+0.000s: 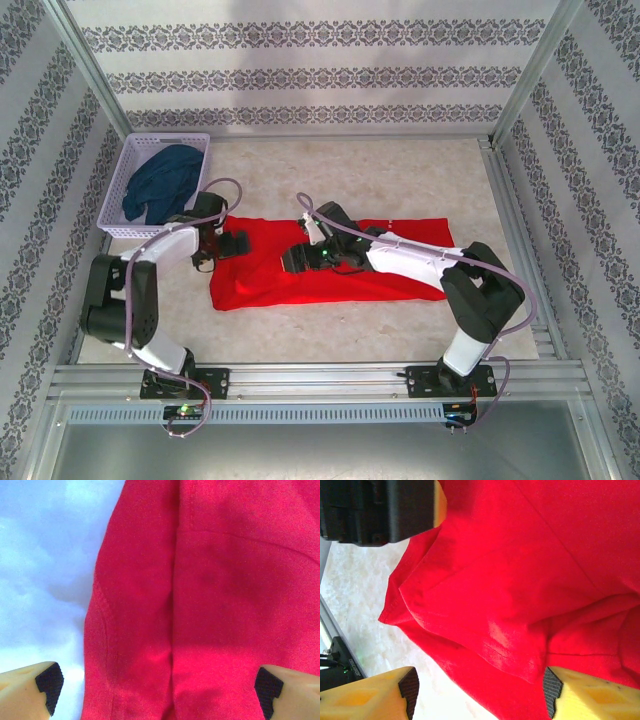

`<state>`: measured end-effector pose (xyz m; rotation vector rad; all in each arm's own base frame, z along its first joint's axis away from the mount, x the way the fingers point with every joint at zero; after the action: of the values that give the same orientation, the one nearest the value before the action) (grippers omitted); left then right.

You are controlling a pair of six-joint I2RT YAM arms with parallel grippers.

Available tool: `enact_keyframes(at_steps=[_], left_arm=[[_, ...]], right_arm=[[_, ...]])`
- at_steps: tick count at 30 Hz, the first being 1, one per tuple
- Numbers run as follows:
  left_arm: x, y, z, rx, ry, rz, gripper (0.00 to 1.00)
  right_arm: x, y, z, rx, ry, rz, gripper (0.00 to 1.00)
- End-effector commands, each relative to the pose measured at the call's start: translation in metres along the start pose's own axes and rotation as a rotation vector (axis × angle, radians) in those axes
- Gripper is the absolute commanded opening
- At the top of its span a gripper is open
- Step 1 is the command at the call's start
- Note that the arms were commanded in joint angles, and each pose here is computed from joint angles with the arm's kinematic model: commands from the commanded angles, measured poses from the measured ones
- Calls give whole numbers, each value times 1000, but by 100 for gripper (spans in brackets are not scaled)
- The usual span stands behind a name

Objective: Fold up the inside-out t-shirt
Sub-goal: Smooth out the T-shirt at the center of the table, then adjust the T-shirt at the center of the table, then fold the T-shirt at the center of the table.

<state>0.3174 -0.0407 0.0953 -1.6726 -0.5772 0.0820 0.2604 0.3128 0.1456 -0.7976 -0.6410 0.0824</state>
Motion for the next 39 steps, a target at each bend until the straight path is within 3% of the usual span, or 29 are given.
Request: enact_keyframes(at_steps=[1, 10, 21, 34, 37, 39], left_arm=[[16, 7, -7, -33, 40, -31, 100], [-9, 13, -19, -178, 38, 69, 99], [-37, 17, -41, -314, 76, 112, 72], [-38, 23, -50, -330, 107, 75, 22], [-35, 23, -48, -307, 117, 63, 3], [-32, 20, -45, -266, 123, 56, 0]], right_arm=[[-1, -7, 1, -11, -33, -22, 69], [-6, -5, -4, -37, -16, -8, 68], [-4, -7, -8, -47, -7, -5, 67], [-5, -12, -8, -61, -3, -6, 67], [-5, -14, -10, -71, 1, -6, 67], [-5, -18, -12, -82, 0, -10, 67]])
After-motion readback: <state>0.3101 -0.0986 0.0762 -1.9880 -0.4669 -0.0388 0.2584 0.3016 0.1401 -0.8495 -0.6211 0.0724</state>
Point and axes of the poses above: each hand's point on the last joint's axis, 136 mm out from that joint toward the fingers, its own y axis out along the fingers, its own z axis along the line the jaws close on, x = y × z, the point moved 6 cm from there along -y, back along the fingers, and after that the axes turned 9 degrees about -y, right-handed, at the moved point
